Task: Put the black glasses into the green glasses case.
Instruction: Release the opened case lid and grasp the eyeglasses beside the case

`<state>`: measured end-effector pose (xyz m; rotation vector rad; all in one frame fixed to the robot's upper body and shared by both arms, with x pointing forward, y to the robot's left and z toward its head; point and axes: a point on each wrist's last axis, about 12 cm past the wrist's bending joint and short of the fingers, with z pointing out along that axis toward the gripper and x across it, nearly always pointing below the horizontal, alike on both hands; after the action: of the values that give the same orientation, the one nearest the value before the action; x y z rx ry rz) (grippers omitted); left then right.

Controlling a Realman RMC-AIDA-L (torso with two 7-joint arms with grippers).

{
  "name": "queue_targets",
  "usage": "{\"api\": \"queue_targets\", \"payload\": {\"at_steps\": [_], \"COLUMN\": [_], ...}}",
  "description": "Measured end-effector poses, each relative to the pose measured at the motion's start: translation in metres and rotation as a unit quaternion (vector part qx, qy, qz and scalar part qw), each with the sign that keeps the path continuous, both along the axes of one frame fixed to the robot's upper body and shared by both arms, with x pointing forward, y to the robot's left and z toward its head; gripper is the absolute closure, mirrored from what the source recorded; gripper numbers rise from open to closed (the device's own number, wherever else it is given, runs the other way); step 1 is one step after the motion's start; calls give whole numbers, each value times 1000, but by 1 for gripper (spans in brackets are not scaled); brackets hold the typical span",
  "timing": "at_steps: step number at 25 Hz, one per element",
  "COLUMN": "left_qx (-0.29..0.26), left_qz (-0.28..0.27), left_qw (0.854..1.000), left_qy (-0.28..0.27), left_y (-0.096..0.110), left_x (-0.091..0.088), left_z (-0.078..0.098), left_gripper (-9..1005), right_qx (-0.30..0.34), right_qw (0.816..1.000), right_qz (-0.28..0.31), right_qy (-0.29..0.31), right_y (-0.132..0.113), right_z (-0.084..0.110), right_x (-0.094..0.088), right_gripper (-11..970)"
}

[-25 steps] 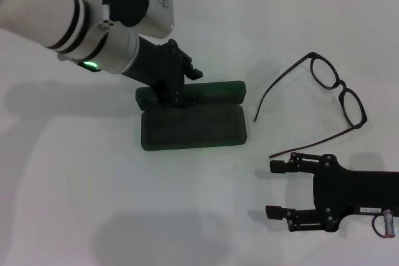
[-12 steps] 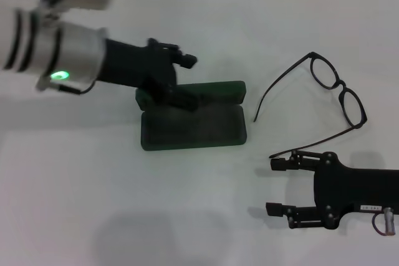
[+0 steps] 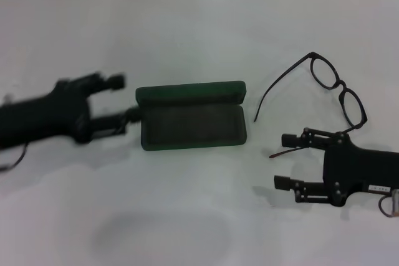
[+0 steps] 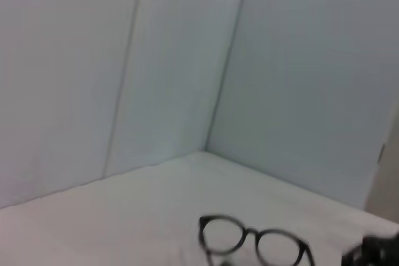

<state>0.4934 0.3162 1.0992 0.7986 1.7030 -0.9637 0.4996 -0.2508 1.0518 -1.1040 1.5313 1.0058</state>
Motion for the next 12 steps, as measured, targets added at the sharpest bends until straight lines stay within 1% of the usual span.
{"api": "queue_targets", "payload": {"at_steps": [1, 3, 4, 5, 6, 9, 12], "left_qx": [2, 15, 20, 29, 34, 47, 62], "left_qz": [7, 26, 31, 39, 44, 43, 35], "left_qw": [1000, 1000, 999, 999, 998, 998, 997], "left_qy": [1, -1, -6, -12, -15, -16, 2], "left_y": [5, 18, 21, 25, 27, 27, 25], "left_x": [-9, -32, -39, -53, -62, -83, -96], "left_z": [-5, -18, -22, -30, -35, -54, -71], "left_gripper": [168, 168, 168, 169, 169, 169, 170], "right_qx": [0, -1, -1, -1, -1, 0, 0], "right_qw": [1000, 1000, 1000, 1000, 1000, 1000, 999], "right_qz": [-3, -8, -11, -16, -20, -32, -38], "right_qy": [0, 0, 0, -1, -1, 1, 5], "right_y": [-2, -4, -6, -9, -10, -18, -22], "right_z": [0, 0, 0, 1, 1, 0, 1], "right_x": [0, 0, 0, 1, 0, -1, -1], "right_gripper": [193, 193, 193, 193, 193, 193, 193]}}
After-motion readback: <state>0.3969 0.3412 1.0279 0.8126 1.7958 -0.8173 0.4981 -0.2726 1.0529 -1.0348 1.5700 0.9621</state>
